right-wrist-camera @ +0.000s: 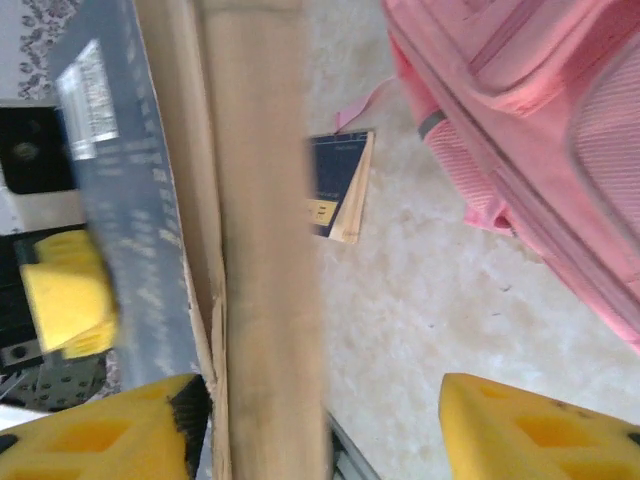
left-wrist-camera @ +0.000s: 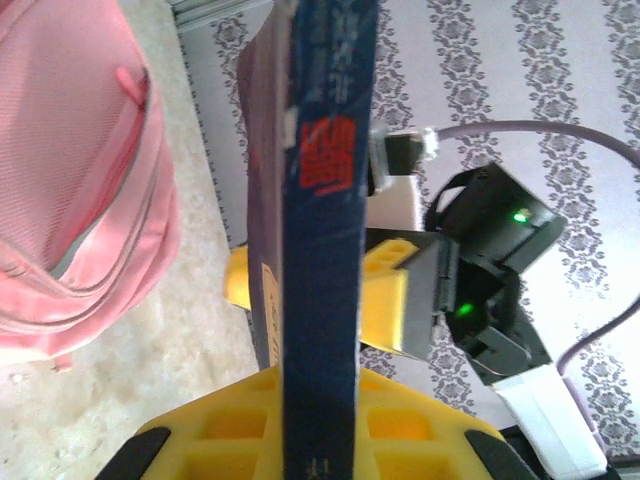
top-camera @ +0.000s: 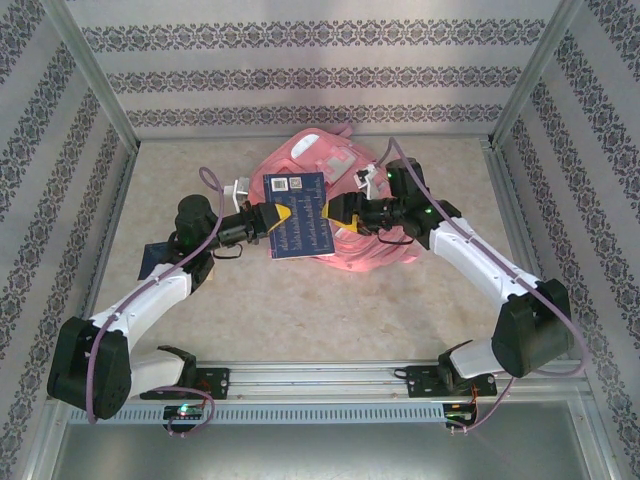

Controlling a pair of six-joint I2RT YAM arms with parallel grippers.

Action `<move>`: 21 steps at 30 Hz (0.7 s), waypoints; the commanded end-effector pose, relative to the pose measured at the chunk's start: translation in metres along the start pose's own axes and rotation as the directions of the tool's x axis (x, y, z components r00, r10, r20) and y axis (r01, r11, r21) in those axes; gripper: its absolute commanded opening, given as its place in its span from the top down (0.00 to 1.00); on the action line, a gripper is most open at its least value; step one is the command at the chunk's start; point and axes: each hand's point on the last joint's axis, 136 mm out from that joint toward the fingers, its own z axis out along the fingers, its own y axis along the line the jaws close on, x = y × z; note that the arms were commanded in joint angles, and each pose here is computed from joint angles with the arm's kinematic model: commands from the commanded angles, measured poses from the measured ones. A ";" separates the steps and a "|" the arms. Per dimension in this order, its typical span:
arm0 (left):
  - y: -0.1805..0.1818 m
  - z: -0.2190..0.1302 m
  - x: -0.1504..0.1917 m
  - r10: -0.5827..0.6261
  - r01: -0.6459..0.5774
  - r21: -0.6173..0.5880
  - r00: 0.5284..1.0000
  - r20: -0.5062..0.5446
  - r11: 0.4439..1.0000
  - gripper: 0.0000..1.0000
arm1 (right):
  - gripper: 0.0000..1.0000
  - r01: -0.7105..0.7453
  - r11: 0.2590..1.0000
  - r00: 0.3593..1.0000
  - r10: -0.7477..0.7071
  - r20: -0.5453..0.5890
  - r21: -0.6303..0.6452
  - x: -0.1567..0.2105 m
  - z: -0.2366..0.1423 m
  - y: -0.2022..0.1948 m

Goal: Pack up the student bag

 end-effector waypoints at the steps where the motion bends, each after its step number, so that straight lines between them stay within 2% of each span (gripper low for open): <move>1: -0.043 0.001 -0.003 0.105 -0.105 0.130 0.994 0.004 0.986 1.00 | 0.31 -0.040 0.995 0.999 0.039 -0.009 -0.095 -0.003 0.006 0.013; 4: -0.040 0.003 -0.003 0.102 -0.101 0.118 0.995 0.000 0.988 1.00 | 0.32 -0.004 0.969 0.998 -0.010 -0.054 -0.246 0.000 0.012 0.045; 7: -0.032 0.004 -0.003 0.091 -0.091 0.091 0.996 0.001 0.992 1.00 | 0.37 0.058 0.947 0.995 -0.079 -0.054 -0.316 0.003 0.011 0.061; 9: -0.027 0.004 -0.003 0.088 -0.088 0.072 0.996 0.002 0.994 1.00 | 0.51 0.046 0.941 0.996 -0.069 -0.056 -0.335 0.003 0.010 0.061; 11: -0.020 0.006 -0.002 0.078 -0.077 0.048 0.997 -0.009 0.996 0.97 | 0.74 0.037 0.946 0.998 -0.054 -0.043 -0.321 0.001 0.009 0.056; 13: -0.017 0.005 0.000 0.080 -0.079 0.034 0.997 -0.017 0.996 0.87 | 0.93 0.030 0.951 0.998 -0.043 -0.035 -0.307 0.000 0.006 0.050; 14: -0.016 0.005 0.001 0.083 -0.082 0.031 0.996 -0.024 0.996 0.81 | 0.98 0.030 0.952 0.998 -0.043 -0.037 -0.303 0.001 0.005 0.048; 15: -0.016 0.004 0.003 0.093 -0.092 0.032 0.995 -0.033 0.995 0.73 | 1.00 0.033 0.953 0.998 -0.048 -0.041 -0.300 0.002 0.003 0.045; 16: -0.014 0.004 0.006 0.101 -0.099 0.027 0.994 -0.042 0.995 0.70 | 1.00 0.041 0.954 0.997 -0.057 -0.047 -0.298 0.004 0.003 0.044; 21: -0.003 0.003 0.016 0.123 -0.124 0.001 0.989 -0.085 0.992 0.68 | 1.00 0.060 0.955 0.993 -0.087 -0.081 -0.290 0.017 0.001 0.038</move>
